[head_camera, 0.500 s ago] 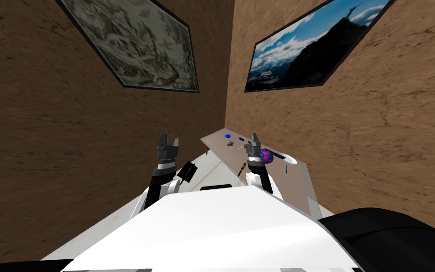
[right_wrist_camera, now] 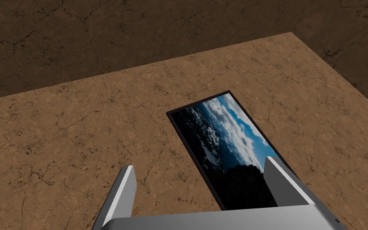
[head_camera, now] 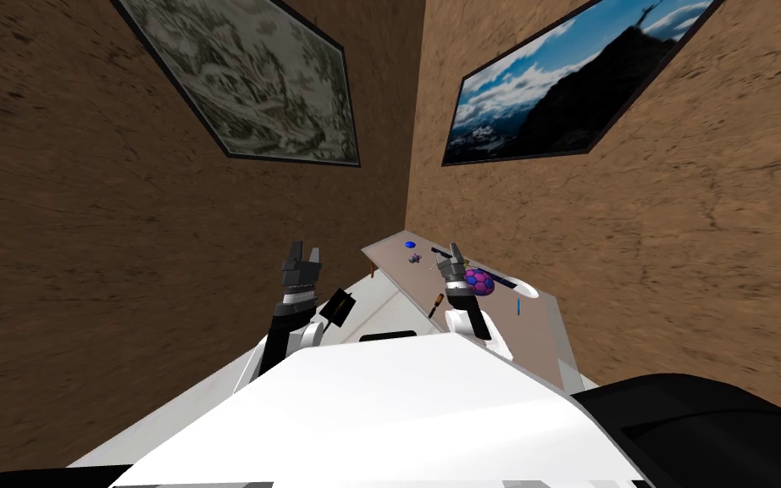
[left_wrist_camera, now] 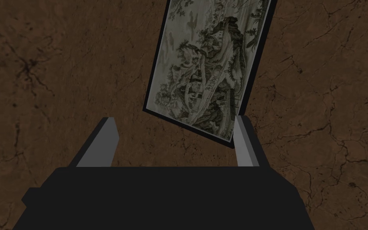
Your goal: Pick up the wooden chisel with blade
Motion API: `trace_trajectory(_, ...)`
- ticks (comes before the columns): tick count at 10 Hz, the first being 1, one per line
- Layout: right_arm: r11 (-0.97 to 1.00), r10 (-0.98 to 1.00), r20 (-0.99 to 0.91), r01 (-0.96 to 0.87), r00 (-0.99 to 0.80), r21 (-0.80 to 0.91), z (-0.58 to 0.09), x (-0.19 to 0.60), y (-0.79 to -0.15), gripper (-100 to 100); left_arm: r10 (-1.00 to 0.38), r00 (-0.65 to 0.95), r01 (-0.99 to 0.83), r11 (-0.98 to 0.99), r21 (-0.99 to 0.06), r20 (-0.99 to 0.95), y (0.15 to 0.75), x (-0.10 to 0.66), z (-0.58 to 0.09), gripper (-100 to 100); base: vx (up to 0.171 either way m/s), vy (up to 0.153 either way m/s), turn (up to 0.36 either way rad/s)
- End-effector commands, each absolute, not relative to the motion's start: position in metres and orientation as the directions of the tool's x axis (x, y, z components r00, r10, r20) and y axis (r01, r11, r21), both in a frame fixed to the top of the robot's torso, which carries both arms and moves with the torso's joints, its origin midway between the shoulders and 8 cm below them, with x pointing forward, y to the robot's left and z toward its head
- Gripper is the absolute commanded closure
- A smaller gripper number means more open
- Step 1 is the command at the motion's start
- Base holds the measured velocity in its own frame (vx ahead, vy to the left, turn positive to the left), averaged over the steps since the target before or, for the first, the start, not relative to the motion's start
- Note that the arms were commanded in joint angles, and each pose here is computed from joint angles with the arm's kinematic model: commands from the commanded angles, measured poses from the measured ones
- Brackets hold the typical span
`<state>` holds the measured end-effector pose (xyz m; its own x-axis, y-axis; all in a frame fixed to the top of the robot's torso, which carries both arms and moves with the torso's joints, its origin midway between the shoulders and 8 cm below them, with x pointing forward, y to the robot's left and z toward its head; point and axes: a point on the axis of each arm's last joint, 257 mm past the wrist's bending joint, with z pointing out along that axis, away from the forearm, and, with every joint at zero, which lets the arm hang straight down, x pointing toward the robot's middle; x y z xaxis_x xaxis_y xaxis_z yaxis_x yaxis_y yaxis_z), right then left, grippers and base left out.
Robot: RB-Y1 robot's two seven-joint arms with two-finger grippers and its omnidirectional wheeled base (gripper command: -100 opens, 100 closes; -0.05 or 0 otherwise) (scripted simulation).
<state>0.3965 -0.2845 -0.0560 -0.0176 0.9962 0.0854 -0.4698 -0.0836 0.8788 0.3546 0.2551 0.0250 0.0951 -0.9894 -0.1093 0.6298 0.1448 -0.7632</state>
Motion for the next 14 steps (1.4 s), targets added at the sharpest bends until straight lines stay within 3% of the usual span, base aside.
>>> trace_trajectory(1,-0.134,0.990,0.139,-0.412,-0.018,0.901,-0.079,0.410,-0.297,-100,-0.989,0.095,0.630,0.145,-0.763,-0.109,0.255,0.355,0.025,0,0.017,0.006,0.046)
trace_trajectory(14,-0.475,0.861,0.489,-0.125,0.141,0.871,-0.212,0.445,-0.383,-100,-0.989,0.095,0.630,0.145,-0.763,-0.109,0.255,0.355,0.025,0,0.013,0.004,0.030)
